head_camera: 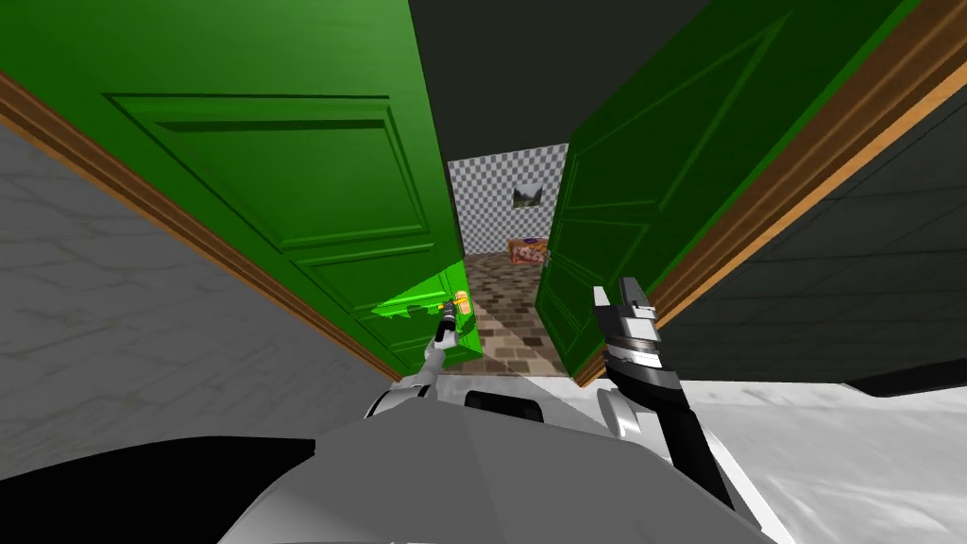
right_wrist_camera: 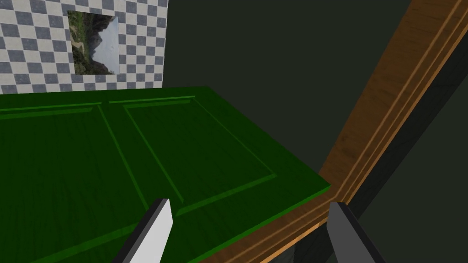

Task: Push the door open

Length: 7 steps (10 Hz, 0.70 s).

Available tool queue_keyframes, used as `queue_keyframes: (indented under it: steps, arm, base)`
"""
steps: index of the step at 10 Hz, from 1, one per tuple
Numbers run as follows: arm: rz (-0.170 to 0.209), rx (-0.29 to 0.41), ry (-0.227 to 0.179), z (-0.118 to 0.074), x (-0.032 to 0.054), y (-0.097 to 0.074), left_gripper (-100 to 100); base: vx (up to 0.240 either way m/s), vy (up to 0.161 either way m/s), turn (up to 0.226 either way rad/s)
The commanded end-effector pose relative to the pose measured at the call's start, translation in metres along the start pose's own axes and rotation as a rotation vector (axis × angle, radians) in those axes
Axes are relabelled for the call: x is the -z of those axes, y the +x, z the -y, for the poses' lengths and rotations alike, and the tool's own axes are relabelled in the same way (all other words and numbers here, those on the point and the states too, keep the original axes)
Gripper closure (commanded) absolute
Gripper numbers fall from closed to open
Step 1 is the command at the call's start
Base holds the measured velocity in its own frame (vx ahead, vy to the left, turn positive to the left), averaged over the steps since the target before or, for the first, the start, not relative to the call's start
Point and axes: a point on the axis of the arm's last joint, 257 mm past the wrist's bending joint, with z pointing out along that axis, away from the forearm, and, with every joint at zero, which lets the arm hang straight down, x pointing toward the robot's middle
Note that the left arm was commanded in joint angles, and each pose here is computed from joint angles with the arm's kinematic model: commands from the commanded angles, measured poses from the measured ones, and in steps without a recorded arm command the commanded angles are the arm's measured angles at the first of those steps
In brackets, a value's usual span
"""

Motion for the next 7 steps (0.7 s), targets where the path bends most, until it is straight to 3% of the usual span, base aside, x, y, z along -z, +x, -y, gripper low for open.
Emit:
queue_keyframes:
  steps: [1, 3, 7]
  arm:
    - [0.036, -0.009, 0.025, 0.011, -0.0073, -0.024, 100]
    - [0.043, -0.010, 0.026, 0.011, -0.0076, -0.028, 100]
    - [0.105, -0.001, 0.028, 0.014, -0.0082, -0.059, 100]
  base:
    - [0.172, -0.056, 0.051]
    - [0.128, -0.039, 0.043]
    - [0.195, -0.063, 0.072]
